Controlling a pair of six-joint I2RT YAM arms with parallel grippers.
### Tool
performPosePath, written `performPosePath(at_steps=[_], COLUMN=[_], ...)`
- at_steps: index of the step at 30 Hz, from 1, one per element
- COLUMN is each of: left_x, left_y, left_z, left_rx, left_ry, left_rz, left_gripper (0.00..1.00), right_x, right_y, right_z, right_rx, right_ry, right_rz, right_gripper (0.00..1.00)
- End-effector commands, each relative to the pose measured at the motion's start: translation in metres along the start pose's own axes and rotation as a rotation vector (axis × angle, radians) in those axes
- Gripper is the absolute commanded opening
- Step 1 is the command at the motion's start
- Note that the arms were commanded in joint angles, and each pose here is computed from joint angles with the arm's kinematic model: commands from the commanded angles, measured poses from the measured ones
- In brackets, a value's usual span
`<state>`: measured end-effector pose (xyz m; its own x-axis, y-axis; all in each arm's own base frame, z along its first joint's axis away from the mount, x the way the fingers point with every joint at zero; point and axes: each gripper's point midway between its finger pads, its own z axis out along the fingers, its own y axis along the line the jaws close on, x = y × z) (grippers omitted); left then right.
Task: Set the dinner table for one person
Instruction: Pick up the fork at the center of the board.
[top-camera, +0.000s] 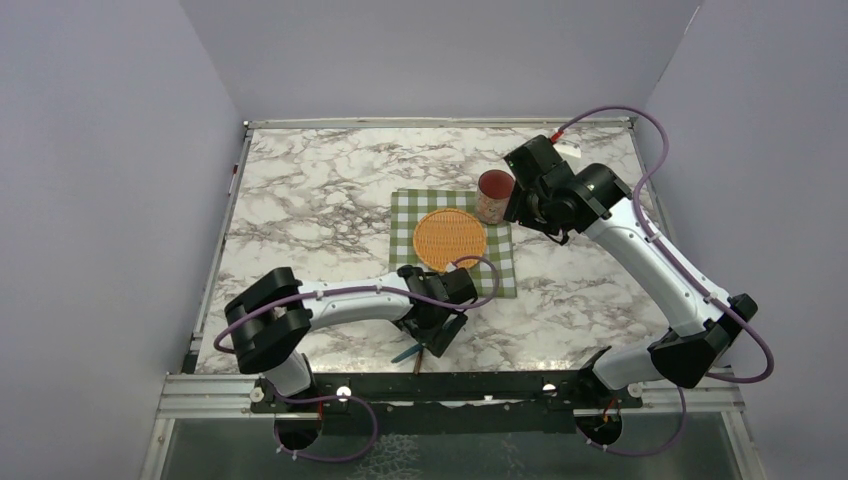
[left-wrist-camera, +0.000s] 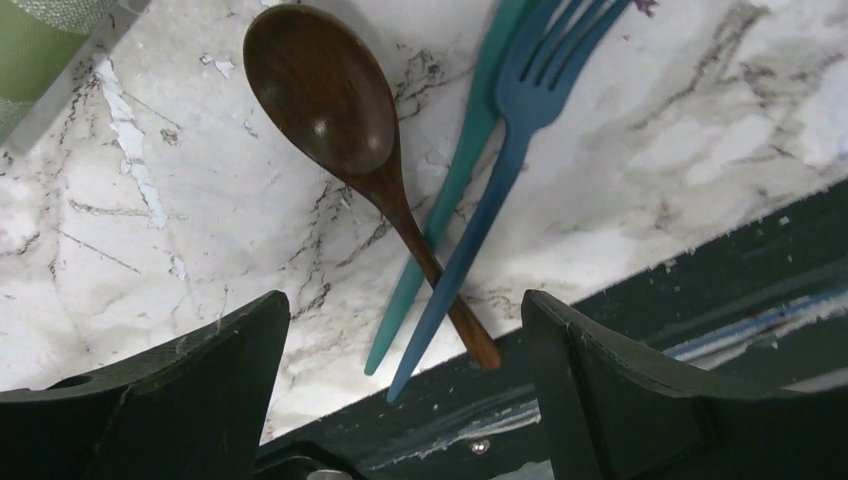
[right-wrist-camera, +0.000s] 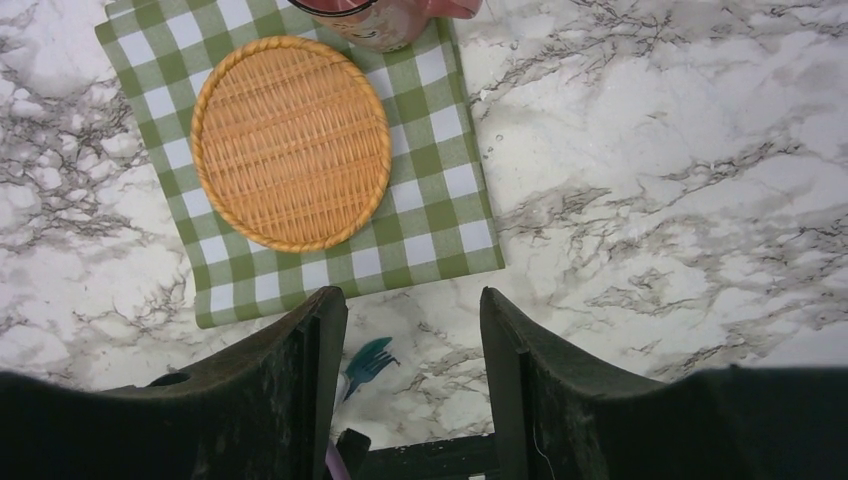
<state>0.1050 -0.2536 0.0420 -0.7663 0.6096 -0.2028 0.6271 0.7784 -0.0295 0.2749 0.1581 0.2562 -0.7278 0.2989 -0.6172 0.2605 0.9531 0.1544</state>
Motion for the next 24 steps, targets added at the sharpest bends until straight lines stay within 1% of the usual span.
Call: performPosePath(at_steps=[1,5,8,11,19,24], left_x=[-0.021,-0.031,-0.043,-0.049,-0.041,-0.038], left_y=[0.001,0.008,0.011,0.01,0.011,0.015], left_z=[0.009,0.007,-0.002,-0.008,0.007,0.01], left_rx=[-0.048,-0.09,-0.069,-0.038,-0.054,-0.077], left_ry=[-0.053,-0.085,-0.12,-0.125,-0.066,-0.054], left_rz=[-0.079,-0.102,-0.148,-0.17,-0.176,-0.173], left_gripper=[0.88,0.86,0.86,0.86,0.84,0.84], right_x=[-0.007,-0.009,-0.009,-0.007,-0.01,-0.011], right_y=[-0.001,-0.001,-0.002,0.0,0.004,0.003], right_z=[0.001,0.0,0.0,0.001,0.001,0.001], right_rx=[0.009,0.003,0.005,0.001,-0.014,-0.014], right_ry=[-0.028,-0.035,-0.035,-0.028,-0.034,-0.041], right_rz=[-0.017,-0.029,-0.04,-0.047,-0.058,-0.065], right_gripper=[0.56,0.55,0.55,0.55,0.55,0.54])
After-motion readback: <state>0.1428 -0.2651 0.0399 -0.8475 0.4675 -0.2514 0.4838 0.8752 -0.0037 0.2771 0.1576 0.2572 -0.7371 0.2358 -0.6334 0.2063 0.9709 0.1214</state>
